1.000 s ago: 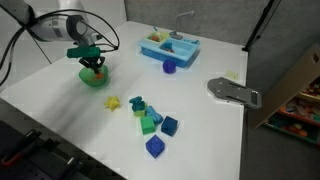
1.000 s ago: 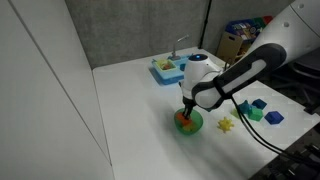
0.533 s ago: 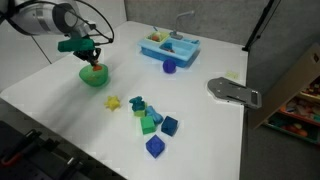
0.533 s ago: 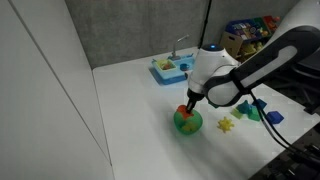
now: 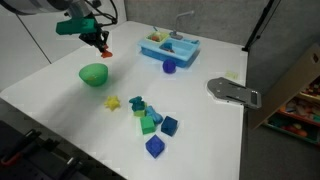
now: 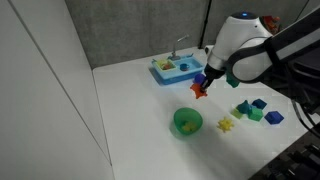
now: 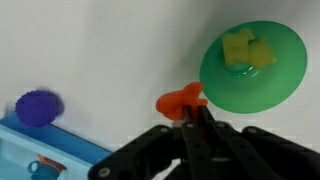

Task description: Put the dark blue toy on the yellow block, remove the orange toy from the bowl and put it on the table

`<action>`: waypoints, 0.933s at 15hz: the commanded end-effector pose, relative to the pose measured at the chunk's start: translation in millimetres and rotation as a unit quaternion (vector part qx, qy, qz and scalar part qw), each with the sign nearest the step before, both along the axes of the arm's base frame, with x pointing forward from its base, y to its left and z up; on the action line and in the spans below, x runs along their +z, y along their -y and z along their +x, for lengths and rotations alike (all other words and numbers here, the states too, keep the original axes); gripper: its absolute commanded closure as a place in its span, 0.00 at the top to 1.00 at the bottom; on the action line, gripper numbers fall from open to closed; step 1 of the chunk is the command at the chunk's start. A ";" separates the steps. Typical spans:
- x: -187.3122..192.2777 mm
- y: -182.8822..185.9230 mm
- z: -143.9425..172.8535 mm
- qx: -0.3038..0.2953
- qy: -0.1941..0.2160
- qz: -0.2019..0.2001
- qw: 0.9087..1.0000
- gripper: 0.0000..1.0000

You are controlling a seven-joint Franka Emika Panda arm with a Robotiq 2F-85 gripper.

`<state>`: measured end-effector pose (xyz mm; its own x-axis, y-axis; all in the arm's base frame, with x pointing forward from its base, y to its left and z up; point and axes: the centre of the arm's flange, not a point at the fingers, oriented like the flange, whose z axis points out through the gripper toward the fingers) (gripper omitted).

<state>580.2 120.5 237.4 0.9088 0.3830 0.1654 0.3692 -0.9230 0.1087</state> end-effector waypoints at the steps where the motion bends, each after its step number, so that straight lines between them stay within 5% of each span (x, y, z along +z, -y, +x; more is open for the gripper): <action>1: 17.7 44.6 -9.1 -0.052 0.011 -0.020 0.998 0.04; 4: 16.4 75.6 -12.7 -0.085 0.006 -0.027 0.996 0.06; 5: 17.0 81.1 -15.0 -0.093 0.005 -0.030 0.995 0.35; 7: 22.5 85.9 -20.6 -0.104 0.001 -0.029 0.994 0.42; 14: 84.2 71.9 -49.2 -0.158 -0.057 -0.034 0.985 0.97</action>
<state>553.1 40.2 283.4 0.9868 0.1408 0.0799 0.1273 -0.9797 0.1548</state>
